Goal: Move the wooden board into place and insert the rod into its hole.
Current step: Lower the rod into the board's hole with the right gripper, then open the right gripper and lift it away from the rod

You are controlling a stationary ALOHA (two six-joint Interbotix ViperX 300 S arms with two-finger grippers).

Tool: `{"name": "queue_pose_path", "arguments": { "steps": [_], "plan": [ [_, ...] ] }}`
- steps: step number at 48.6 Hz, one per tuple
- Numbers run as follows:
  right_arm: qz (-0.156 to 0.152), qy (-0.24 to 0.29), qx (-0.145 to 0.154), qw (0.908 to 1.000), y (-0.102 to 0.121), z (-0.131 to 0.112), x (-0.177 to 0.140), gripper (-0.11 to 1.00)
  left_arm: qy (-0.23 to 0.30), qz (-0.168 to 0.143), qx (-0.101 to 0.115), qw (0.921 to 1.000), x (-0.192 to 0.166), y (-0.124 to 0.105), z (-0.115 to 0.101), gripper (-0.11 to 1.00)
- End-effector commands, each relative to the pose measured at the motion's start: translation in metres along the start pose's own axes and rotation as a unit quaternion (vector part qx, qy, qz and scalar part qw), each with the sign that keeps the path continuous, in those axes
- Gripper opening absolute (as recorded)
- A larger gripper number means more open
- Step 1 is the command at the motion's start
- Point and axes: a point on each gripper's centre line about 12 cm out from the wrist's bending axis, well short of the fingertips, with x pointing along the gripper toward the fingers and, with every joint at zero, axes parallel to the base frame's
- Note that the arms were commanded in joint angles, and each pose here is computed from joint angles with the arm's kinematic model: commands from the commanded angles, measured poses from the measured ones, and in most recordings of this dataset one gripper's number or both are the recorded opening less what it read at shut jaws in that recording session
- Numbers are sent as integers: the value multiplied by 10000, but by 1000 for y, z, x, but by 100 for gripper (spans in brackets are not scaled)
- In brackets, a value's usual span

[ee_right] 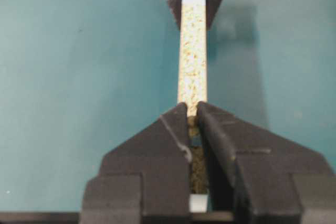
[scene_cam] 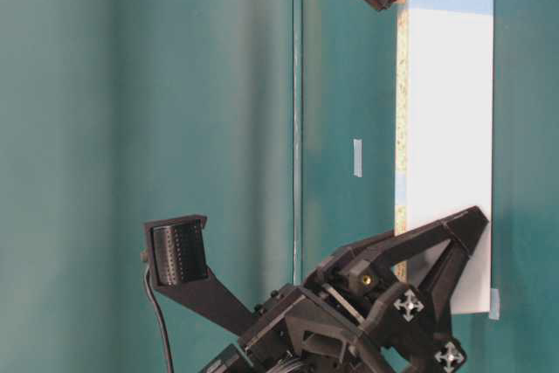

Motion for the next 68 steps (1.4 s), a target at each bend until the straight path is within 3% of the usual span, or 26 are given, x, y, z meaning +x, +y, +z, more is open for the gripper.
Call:
{"name": "queue_pose_path", "arguments": {
  "steps": [1, 13, 25, 37, 39, 54, 68],
  "plan": [
    [-105, 227, -23, 9997, -1, -3, -3, 11, -178, 17, -11, 9998, -5, 3, 12, 21],
    [-352, 640, -58, 9973, -5, -1, -1, 11, -171, 18, -11, 9999, -5, 3, 11, 21],
    [-295, 680, -138, 9972, 0, 5, 4, 12, -186, 16, -11, 9998, -5, 3, 12, 21],
    [-437, 717, -211, 9962, 0, 20, 3, 76, -155, 18, -11, 9999, -5, 3, 10, 21],
    [-469, 695, -248, 9962, 1, 25, 1, 81, -155, 18, -11, 9999, -5, 3, 11, 21],
    [-636, 265, -383, 9969, 8, 66, -24, 81, -132, 19, -19, 9999, -5, 3, 10, 21],
    [-795, 354, -404, 9954, 8, 72, -35, 80, -140, 17, -26, 9999, -5, 3, 11, 21]
  ]
}}
